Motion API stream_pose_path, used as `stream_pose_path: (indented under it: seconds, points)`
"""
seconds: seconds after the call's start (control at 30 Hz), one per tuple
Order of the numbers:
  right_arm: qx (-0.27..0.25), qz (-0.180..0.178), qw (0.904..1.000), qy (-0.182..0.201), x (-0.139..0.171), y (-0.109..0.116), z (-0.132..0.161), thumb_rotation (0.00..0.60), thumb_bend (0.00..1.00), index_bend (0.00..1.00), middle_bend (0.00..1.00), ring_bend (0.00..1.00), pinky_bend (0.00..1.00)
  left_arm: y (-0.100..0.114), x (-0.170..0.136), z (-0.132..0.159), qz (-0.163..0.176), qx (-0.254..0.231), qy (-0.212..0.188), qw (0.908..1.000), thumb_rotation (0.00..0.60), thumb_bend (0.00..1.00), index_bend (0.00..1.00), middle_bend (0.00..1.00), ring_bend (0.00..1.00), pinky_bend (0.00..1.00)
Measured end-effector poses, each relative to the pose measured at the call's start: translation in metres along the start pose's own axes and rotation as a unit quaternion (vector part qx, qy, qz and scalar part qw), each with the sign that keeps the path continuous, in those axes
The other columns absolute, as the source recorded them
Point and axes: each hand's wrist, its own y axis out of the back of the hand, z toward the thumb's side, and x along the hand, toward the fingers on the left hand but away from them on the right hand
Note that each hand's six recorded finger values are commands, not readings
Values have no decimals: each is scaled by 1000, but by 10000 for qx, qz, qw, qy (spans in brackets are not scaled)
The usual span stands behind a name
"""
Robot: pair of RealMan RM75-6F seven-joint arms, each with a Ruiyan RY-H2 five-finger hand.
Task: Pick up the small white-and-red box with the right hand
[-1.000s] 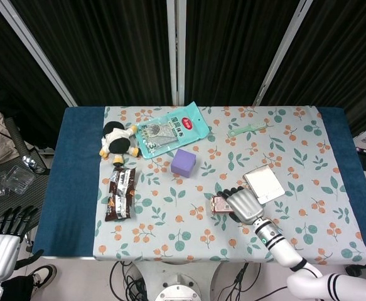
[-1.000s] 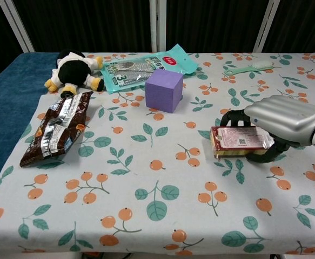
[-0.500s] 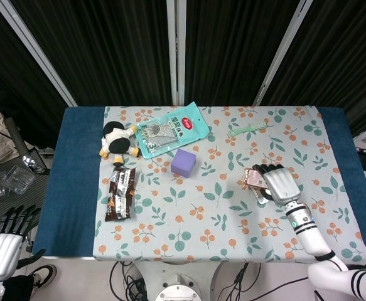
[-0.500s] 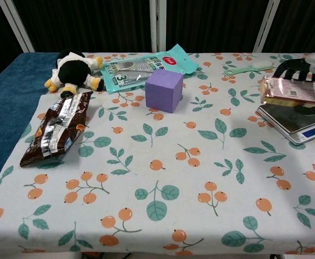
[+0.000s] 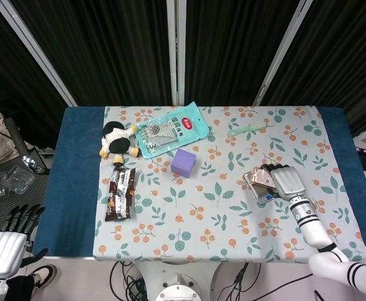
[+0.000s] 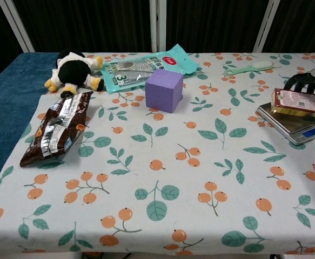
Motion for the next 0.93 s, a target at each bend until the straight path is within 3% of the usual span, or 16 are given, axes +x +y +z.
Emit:
stream_pose_path:
  seconds: [0.07,0.13,0.37,0.57,0.77,0.93]
  points:
    - [-76,23,10000,42,0,0,1,600,47,26,123,18,109,0,1,0,-9,2,-3,10000,600,106,101,61,0,69]
    - [-170,40,9998,101,0,0,2,600,22,0,40,0,21,0,1,0,-17,6,-2,10000,600,107,101,61,0,69]
    - [-298,40,9993,229,4,5,2,600,17,0,0,0,0,0,0,0,4,-3,8,10000,600,106,101,61,0,69]
    - [-259,-299,9985,386,24,20,5,600,25,0,0,0,0,2,-3,-1,50,-17,30,10000,600,106,101,61,0,69]
    - [21,-968,9946,379,83,35,-6,600,26,0,0,0,0,7,0,-3,132,-29,56,9999,600,106,101,61,0,69]
    - [133,-1294,9906,-420,157,27,-41,600,41,0,0,0,0,5,6,-5,110,-20,32,9999,600,107,95,60,0,67]
